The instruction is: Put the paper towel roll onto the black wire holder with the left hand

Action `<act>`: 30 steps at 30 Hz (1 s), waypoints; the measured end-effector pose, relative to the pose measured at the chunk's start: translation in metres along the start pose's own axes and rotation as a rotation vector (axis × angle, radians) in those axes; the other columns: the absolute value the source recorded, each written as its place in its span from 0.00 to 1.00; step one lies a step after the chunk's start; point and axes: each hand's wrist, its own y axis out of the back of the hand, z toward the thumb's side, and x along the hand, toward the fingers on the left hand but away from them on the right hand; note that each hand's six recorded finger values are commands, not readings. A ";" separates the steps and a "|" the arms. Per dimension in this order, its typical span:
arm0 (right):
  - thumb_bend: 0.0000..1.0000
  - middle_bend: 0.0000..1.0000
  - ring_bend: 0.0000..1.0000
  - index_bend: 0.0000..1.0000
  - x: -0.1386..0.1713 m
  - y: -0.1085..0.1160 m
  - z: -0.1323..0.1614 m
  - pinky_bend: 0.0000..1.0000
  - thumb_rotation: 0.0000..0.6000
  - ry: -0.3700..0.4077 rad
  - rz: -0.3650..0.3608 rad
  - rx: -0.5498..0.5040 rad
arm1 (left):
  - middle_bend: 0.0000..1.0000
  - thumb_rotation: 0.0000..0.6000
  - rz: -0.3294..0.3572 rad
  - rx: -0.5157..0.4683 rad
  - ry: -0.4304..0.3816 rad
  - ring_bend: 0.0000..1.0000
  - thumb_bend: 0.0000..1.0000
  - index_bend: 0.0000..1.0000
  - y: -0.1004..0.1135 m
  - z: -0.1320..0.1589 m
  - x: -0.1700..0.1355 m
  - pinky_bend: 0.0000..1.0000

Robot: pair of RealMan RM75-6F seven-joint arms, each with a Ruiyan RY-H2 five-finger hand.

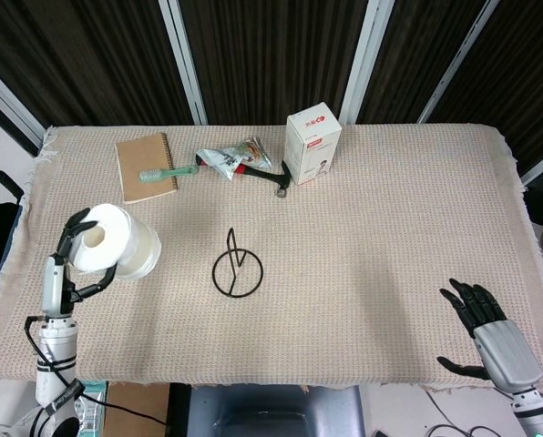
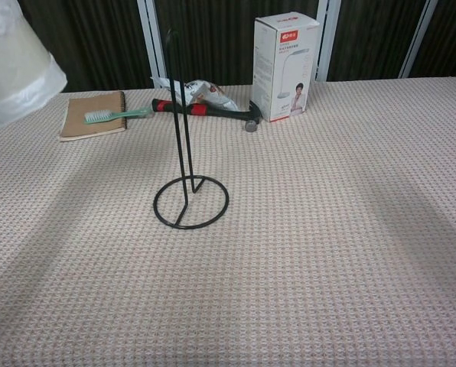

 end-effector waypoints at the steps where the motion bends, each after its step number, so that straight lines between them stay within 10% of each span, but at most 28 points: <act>1: 0.00 0.00 0.00 0.00 0.000 0.000 0.000 0.00 1.00 0.000 0.002 0.000 | 0.78 1.00 0.007 -0.018 -0.015 0.84 1.00 0.39 0.000 0.009 0.004 1.00; 12: 0.00 0.00 0.00 0.00 0.000 0.002 -0.001 0.00 1.00 -0.006 -0.002 -0.008 | 0.78 1.00 -0.030 -0.118 -0.141 0.84 1.00 0.41 -0.036 0.111 0.057 1.00; 30: 0.00 0.00 0.00 0.00 0.004 0.012 -0.005 0.00 1.00 0.000 -0.030 -0.040 | 0.78 1.00 -0.210 -0.060 -0.113 0.84 1.00 0.41 -0.129 0.125 0.053 1.00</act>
